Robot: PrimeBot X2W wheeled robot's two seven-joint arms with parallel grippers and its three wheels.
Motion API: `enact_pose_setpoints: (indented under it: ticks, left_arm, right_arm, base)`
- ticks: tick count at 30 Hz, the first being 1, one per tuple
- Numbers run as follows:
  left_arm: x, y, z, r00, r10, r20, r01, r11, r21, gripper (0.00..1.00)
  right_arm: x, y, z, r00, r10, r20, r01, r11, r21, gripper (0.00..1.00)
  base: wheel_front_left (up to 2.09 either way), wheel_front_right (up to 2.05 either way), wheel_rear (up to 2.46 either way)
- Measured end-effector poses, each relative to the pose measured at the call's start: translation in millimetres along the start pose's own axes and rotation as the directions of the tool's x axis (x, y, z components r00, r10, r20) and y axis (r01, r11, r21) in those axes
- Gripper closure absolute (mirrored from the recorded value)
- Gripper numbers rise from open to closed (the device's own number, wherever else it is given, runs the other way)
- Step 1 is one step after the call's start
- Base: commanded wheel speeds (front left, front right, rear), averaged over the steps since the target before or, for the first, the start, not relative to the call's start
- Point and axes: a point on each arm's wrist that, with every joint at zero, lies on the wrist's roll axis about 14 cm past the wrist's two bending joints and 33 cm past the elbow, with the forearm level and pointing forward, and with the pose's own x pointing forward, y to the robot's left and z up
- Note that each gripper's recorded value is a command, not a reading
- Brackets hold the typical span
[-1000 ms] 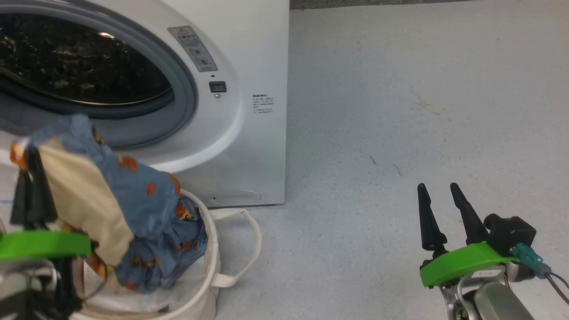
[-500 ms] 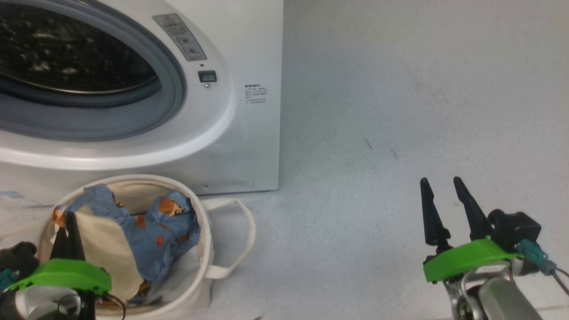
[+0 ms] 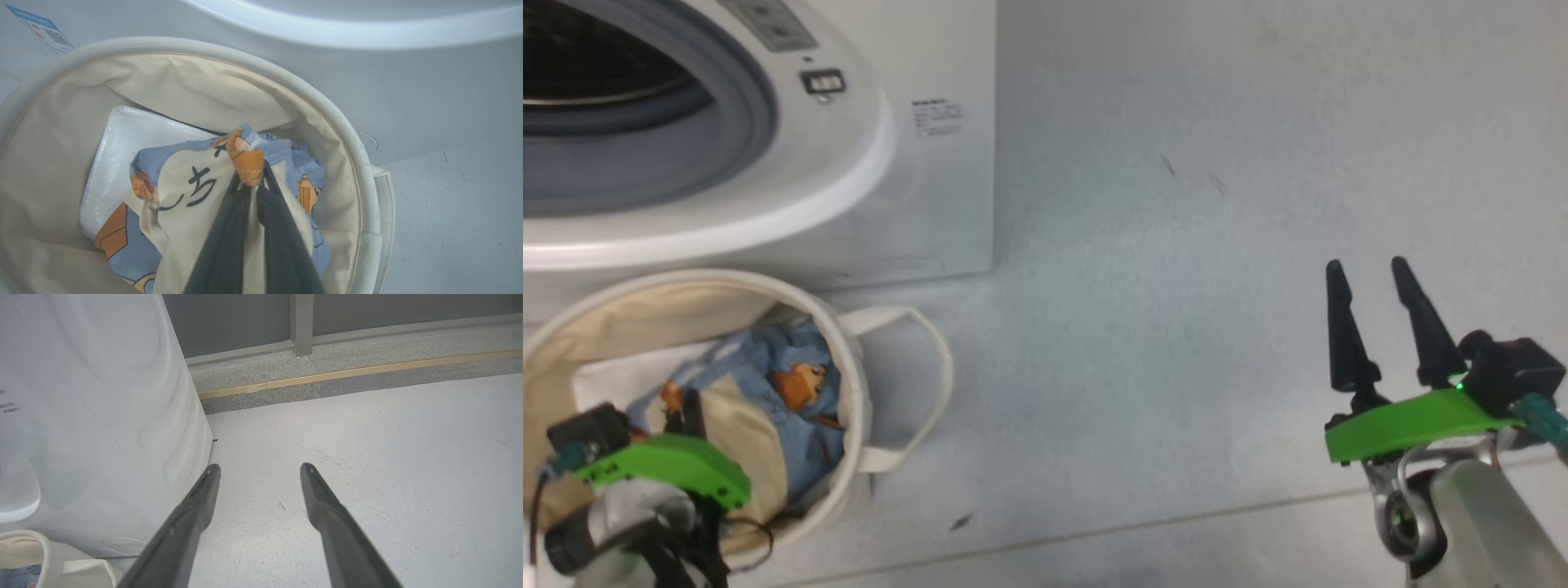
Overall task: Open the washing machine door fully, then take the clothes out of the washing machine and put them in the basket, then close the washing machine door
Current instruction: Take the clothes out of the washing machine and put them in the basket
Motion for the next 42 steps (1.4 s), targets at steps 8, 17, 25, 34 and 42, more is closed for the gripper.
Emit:
enact_pose_setpoints:
  ticks: [8, 17, 25, 34, 42]
  left_arm:
    - [36, -2, -15, 0.995, 0.016, -0.099, -0.018, 1.000, -0.012, 1.00]
    - [41, 13, -28, 0.987, 0.059, -0.150, -0.063, 0.998, -0.020, 0.00]
    - [31, 8, 0, 0.997, 0.037, -0.061, -0.037, 0.999, -0.011, 0.00]
    - [3, -20, 99, 0.969, -0.102, 0.227, 0.078, 0.991, 0.110, 0.00]
    - [-59, -25, 158, 0.881, -0.204, 0.426, 0.108, 0.965, 0.240, 0.00]
  right_arm:
    - [10, -17, -12, 0.999, -0.033, -0.026, 0.033, 0.999, -0.022, 0.00]
    - [13, -26, -12, 0.998, -0.056, -0.024, 0.055, 0.998, -0.036, 0.00]
    - [12, -13, -2, 1.000, -0.025, 0.001, 0.025, 0.999, -0.026, 0.00]
    - [6, 11, 20, 0.998, 0.032, 0.051, -0.032, 0.999, -0.009, 0.00]
    - [-15, 32, 37, 0.993, 0.064, 0.095, -0.065, 0.998, 0.010, 0.00]
  base:
    - [0.00, 0.00, 0.00]
    - [0.00, 0.00, 0.00]
    - [0.00, 0.00, 0.00]
    - [0.00, 0.00, 0.00]
    - [0.00, 0.00, 0.00]
